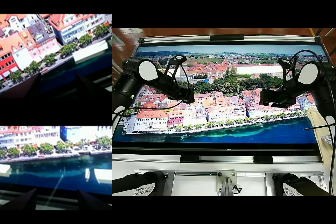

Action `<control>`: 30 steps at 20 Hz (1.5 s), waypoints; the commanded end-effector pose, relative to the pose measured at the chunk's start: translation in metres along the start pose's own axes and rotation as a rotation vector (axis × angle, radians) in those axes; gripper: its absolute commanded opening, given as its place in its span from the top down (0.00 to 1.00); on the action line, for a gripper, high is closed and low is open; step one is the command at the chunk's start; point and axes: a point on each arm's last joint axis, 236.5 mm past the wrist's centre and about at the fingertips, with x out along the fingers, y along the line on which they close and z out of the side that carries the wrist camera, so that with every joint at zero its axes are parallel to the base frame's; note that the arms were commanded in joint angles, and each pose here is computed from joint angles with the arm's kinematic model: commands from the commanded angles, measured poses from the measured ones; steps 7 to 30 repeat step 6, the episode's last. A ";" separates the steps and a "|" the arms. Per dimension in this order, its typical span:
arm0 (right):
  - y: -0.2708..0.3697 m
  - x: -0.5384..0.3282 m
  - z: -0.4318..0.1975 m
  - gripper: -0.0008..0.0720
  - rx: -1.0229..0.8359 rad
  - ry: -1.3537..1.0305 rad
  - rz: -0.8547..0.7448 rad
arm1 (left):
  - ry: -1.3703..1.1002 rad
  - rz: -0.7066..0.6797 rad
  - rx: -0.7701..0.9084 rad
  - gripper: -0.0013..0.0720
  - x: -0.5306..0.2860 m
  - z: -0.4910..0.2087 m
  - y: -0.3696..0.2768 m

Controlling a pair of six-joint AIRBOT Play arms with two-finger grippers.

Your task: Fold the shirts.

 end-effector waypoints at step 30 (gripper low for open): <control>0.002 0.002 0.000 0.14 -0.004 0.003 0.001 | -0.019 0.038 0.008 0.25 0.004 0.007 0.010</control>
